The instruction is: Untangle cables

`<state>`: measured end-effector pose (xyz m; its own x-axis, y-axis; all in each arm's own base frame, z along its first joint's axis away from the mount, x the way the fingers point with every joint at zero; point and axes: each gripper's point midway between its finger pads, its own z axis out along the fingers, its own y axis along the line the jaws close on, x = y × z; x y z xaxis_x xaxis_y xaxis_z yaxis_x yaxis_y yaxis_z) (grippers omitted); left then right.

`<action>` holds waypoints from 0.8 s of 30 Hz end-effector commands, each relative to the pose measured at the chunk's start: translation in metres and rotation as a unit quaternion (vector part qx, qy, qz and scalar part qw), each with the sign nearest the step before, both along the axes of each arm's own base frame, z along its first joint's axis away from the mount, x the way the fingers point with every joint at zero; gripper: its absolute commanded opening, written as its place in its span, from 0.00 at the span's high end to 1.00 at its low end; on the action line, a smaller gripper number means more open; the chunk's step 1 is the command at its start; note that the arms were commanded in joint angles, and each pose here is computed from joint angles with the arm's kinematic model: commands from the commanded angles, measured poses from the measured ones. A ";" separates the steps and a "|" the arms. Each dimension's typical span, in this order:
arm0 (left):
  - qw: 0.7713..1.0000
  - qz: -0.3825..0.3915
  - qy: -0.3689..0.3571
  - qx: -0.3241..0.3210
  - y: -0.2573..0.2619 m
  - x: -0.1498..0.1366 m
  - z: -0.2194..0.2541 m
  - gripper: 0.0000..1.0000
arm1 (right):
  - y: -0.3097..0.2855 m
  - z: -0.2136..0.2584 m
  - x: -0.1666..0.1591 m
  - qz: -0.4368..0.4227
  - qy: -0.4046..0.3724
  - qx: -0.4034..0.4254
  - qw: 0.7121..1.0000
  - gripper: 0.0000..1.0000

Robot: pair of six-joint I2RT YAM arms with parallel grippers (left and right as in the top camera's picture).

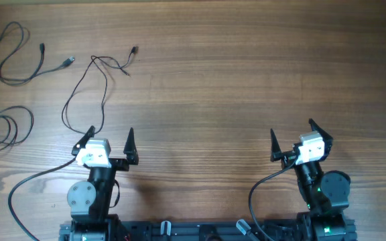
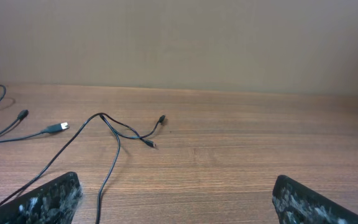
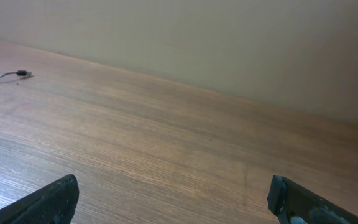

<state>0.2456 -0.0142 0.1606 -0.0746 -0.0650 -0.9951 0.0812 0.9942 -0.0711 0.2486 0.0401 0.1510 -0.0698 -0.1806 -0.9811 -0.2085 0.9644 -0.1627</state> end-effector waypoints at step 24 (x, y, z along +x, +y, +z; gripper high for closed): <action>1.000 0.004 0.000 0.008 0.001 0.000 -0.003 0.00 | -0.010 0.028 -0.005 -0.007 -0.056 0.026 0.998 0.00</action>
<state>0.2456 -0.0142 0.1606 -0.0746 -0.0650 -0.9951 0.0812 0.9942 -0.0711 0.2453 0.0276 0.1747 0.0223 -0.1470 -0.9889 -0.1671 0.9747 -0.1486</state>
